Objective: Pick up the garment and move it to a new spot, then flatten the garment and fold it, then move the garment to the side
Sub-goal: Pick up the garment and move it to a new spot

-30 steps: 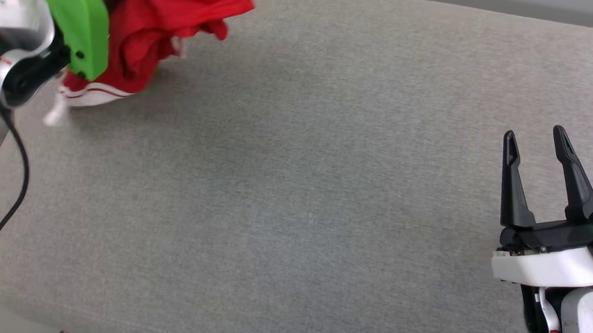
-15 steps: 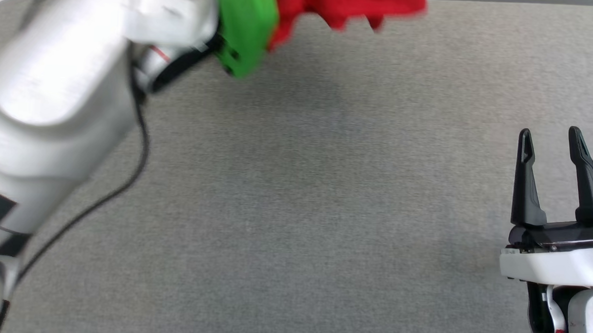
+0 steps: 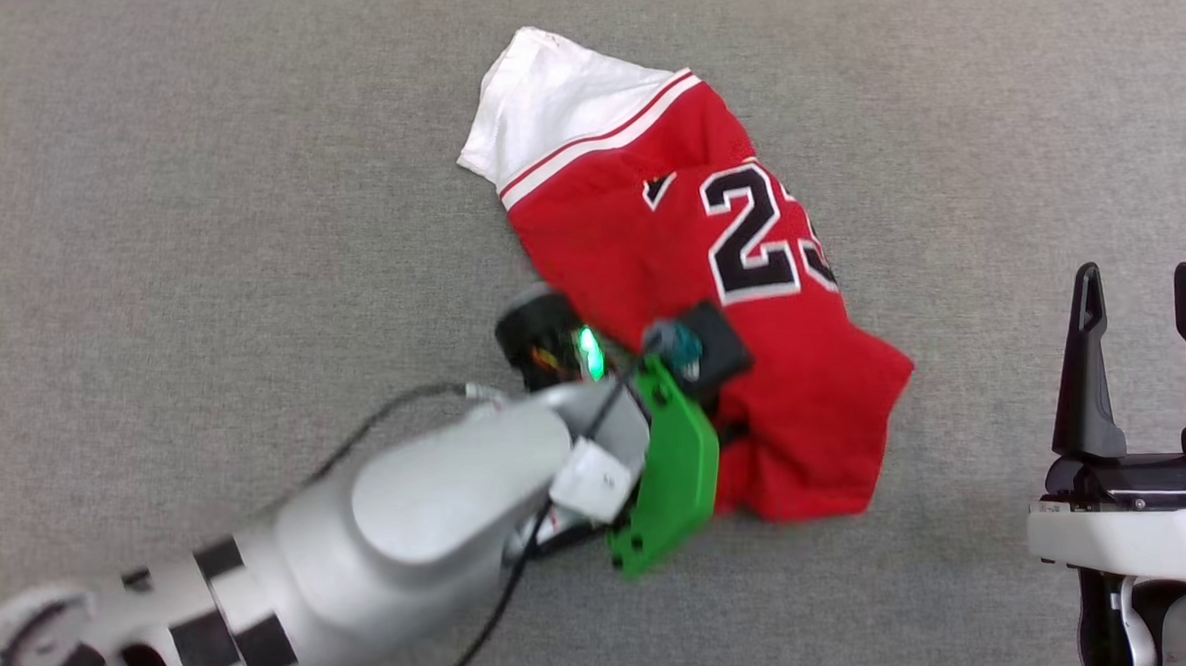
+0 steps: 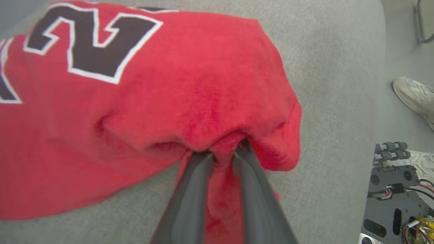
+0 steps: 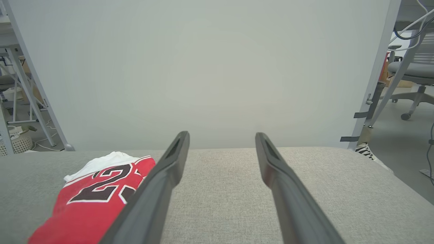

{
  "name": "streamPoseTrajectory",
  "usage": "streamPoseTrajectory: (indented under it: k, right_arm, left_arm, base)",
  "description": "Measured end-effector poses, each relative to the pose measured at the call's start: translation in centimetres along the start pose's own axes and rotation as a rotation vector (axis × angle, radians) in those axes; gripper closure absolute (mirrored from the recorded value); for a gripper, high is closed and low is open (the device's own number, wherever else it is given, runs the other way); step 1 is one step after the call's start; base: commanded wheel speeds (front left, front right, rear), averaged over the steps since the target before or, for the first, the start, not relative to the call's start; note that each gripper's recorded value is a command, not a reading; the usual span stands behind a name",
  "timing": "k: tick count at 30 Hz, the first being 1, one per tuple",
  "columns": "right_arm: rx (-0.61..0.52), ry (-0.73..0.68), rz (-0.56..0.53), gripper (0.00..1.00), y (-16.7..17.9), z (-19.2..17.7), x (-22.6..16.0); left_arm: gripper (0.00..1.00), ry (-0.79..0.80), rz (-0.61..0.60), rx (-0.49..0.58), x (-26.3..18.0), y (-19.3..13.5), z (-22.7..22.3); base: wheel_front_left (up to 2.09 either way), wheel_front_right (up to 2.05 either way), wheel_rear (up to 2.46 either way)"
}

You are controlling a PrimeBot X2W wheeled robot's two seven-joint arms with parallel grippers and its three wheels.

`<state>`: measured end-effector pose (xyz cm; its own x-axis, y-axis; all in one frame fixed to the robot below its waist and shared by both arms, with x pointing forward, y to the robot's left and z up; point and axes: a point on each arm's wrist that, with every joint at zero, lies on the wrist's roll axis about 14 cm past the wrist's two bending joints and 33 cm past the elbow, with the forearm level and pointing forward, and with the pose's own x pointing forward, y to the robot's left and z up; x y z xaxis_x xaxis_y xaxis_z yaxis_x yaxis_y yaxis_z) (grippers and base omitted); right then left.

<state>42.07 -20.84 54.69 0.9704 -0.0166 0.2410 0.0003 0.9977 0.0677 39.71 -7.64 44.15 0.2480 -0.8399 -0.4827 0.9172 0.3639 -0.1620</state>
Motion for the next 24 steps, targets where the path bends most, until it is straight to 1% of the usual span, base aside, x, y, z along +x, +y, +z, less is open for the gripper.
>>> streamPoseTrajectory:
  k: [3, 5, 8, 10, 11, 12, 15, 18, 20, 24]
  right_arm:
    - [0.003, 0.011, 0.007, 0.00, 0.2, -0.5, 0.2]
    - [0.005, 0.018, 0.009, 0.00, 0.3, -0.8, 0.2]
    - [0.006, 0.026, 0.013, 0.00, 0.5, -1.2, 0.3]
    - [0.006, 0.031, 0.018, 0.00, 0.6, -1.4, 0.4]
    - [0.006, 0.030, 0.019, 0.00, 0.7, -1.4, 0.4]
    - [0.005, 0.027, 0.020, 0.00, 0.7, -1.3, 0.4]
    - [0.008, 0.017, 0.024, 0.00, 0.9, -0.8, 0.3]
    - [0.010, 0.012, 0.027, 0.00, 1.0, -0.3, -0.2]
    - [0.013, 0.009, 0.031, 0.00, 1.2, 0.1, -0.7]
    - [0.020, -0.011, 0.043, 0.00, 1.7, 1.1, -1.2]
  left_arm:
    - [1.00, 0.078, -0.038, -0.063, 0.5, -2.2, -3.8]
    - [1.00, 0.113, -0.068, -0.103, 0.7, -3.8, -5.4]
    - [1.00, 0.131, -0.094, -0.118, 1.0, -5.4, -6.4]
    - [1.00, 0.116, -0.088, -0.129, 1.0, -5.4, -6.4]
    - [0.53, 0.093, -0.077, -0.131, 1.0, -5.1, -6.2]
    - [0.00, 0.064, -0.060, -0.124, 1.1, -4.8, -5.9]
    - [0.00, -0.067, 0.003, -0.112, 0.8, -3.5, -3.6]
    - [0.00, -0.227, 0.109, -0.070, -0.3, -1.7, -0.1]
    - [0.00, -0.331, 0.187, -0.056, -1.7, -0.5, 2.2]
    - [0.00, -0.474, 0.345, -0.004, -5.2, 2.0, 5.2]
  base:
    - [0.00, 0.00, 0.00]
    - [0.00, 0.00, 0.00]
    - [0.00, 0.00, 0.00]
    - [0.00, 0.00, 0.00]
    - [0.00, 0.00, 0.00]
    - [0.00, 0.00, 0.00]
    - [0.00, 0.00, 0.00]
    - [0.00, 0.00, 0.00]
    - [0.00, 0.00, 0.00]
    - [0.00, 0.00, 0.00]
